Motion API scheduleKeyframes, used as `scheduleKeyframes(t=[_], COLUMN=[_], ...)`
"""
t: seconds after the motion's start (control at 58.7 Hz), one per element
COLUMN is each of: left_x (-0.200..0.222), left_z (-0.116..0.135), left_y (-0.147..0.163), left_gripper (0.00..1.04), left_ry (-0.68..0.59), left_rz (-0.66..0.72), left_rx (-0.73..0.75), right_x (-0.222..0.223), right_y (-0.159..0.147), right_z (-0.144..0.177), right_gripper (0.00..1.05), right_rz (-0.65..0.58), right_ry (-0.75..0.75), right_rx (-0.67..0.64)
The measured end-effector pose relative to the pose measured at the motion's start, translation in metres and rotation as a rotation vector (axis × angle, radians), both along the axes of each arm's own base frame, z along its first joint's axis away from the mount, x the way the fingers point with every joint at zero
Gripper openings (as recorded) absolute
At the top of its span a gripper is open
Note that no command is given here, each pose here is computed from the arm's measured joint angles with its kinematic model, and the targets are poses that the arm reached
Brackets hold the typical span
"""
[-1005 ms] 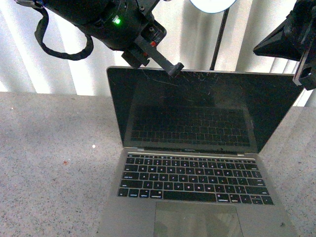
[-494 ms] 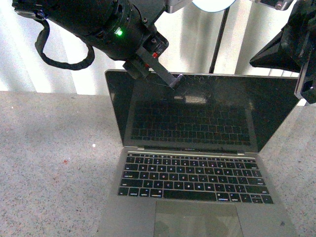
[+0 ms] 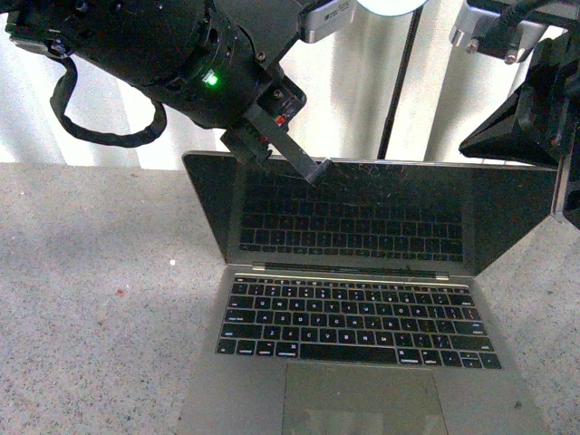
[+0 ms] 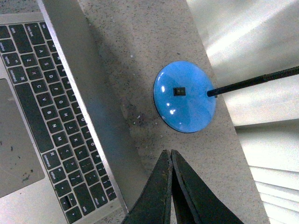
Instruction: Close laptop
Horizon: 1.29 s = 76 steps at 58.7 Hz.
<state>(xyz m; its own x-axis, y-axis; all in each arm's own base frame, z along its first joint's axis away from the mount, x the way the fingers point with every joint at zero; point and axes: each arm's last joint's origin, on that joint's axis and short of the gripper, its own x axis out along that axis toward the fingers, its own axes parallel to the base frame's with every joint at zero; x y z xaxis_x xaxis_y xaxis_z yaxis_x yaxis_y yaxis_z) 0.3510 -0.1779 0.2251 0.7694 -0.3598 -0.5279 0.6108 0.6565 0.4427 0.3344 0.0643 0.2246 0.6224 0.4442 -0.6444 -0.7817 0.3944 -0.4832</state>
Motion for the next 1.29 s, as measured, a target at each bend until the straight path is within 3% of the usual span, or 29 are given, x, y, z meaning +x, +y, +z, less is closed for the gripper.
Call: scheduleKeyframes(t=[1.294], left_x=[-0.03], left_z=[-0.029], left_y=[0.001], left_gripper=[0.04], left_ry=[0.114], left_rz=[-0.044], left_rx=[0.032], right_x=[-0.03], right_y=[0.006], right_z=[-0.029], right_gripper=[0.03], right_rz=[0.061], right_ry=[0.11], right_rx=[-0.038])
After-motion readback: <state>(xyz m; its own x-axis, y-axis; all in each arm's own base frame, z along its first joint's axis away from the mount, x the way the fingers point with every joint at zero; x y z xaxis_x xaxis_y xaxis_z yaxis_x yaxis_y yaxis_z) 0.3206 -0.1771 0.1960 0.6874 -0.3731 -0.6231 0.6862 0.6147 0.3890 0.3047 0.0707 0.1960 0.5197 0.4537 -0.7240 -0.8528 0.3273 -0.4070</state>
